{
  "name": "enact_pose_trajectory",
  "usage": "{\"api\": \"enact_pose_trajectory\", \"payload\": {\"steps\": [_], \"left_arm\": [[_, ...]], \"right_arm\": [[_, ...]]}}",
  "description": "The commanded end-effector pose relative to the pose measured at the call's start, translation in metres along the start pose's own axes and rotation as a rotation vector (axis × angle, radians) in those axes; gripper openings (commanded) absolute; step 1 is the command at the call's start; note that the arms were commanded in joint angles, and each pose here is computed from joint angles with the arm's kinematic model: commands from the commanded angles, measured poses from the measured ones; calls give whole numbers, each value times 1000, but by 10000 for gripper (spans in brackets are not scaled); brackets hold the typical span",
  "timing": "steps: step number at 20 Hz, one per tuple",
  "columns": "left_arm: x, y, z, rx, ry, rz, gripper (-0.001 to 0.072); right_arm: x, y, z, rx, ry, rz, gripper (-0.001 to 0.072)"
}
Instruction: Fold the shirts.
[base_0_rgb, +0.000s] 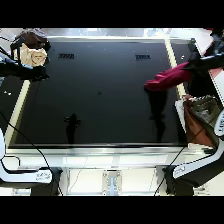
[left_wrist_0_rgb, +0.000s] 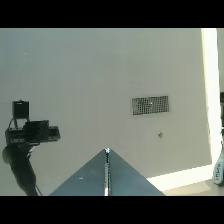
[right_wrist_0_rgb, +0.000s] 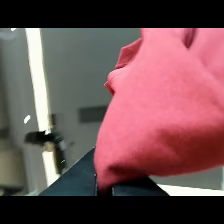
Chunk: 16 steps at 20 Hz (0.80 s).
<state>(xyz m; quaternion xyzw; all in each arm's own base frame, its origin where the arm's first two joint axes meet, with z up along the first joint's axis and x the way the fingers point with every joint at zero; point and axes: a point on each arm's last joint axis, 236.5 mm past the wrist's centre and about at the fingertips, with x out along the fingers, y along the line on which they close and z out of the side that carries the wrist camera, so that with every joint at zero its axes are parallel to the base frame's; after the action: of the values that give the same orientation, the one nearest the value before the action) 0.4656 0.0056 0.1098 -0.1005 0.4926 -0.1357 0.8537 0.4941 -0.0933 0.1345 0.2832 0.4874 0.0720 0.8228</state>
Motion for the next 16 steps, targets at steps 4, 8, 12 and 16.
{"api": "enact_pose_trajectory", "payload": {"steps": [4,8,12,16], "left_arm": [[0,-1,0,-21,1,-1,11],[0,-1,0,-21,1,-1,12],[0,-1,0,-21,1,-2,11],[0,-7,-4,-25,17,-26,12]], "right_arm": [[-148,-92,-35,119,-93,-281,16],[-224,-119,-72,209,-196,-387,16],[-210,-153,-142,371,-90,-422,16],[-147,-180,-241,508,191,-425,95]]}}
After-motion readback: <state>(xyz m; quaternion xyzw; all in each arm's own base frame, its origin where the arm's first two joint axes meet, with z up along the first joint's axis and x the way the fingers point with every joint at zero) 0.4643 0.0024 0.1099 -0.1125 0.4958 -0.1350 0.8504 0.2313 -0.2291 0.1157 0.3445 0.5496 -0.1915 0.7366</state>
